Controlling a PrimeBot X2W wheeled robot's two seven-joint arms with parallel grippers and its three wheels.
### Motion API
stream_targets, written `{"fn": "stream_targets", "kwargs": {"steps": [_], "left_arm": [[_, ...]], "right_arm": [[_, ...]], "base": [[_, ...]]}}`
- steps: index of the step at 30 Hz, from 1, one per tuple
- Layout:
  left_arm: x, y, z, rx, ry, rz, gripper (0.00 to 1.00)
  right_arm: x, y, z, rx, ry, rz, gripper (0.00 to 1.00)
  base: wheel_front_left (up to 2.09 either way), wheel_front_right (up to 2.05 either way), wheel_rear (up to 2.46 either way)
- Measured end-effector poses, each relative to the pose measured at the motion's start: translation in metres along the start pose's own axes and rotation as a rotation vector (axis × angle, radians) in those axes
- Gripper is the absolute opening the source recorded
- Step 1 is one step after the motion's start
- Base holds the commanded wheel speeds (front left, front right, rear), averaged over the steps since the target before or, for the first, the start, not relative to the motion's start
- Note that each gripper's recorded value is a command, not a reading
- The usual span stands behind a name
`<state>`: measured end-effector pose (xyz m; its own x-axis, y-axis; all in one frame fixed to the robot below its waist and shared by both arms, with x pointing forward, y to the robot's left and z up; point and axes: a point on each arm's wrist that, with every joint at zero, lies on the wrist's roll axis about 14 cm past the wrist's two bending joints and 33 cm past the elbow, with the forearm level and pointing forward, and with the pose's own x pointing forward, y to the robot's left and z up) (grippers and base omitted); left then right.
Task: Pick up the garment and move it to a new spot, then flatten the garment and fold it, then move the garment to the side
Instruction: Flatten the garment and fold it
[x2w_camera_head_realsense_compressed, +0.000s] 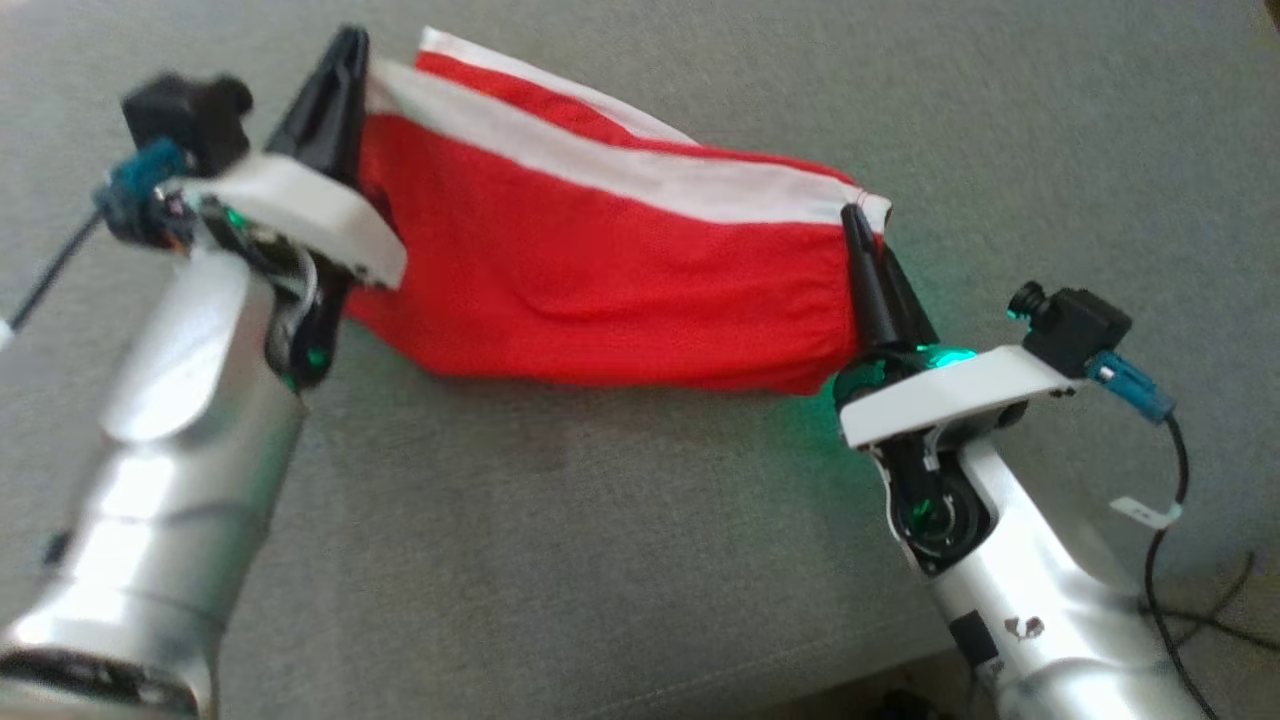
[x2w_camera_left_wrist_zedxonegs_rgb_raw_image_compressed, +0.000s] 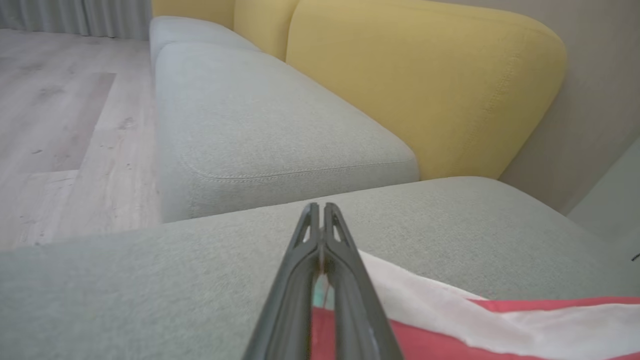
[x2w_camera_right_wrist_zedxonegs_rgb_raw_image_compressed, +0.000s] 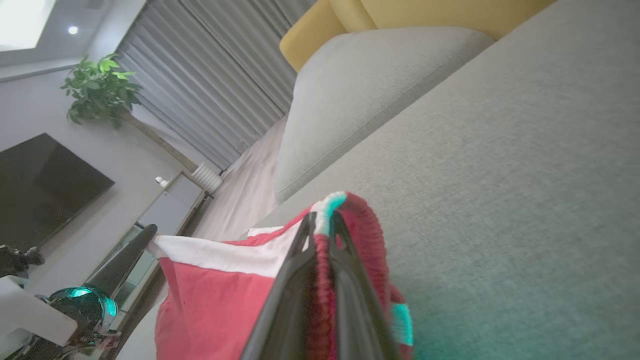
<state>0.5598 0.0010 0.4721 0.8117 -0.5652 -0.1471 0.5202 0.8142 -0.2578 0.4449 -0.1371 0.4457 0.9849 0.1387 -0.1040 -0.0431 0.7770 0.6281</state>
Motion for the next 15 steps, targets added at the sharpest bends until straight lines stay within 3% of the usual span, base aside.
{"fn": "stream_targets", "kwargs": {"steps": [9,15], "left_arm": [[0.052,-0.003,-0.014,0.044,0.065,-0.078,0.00],[0.065,0.010,-0.039,0.032,0.120,-0.051,0.00]], "right_arm": [[0.007,-0.024,0.005,0.064,-0.023,-0.065,0.00],[0.005,-0.035,0.004,0.069,-0.021,-0.096,0.00]], "base": [[0.00,0.00,0.00],[0.00,0.00,0.00]]}}
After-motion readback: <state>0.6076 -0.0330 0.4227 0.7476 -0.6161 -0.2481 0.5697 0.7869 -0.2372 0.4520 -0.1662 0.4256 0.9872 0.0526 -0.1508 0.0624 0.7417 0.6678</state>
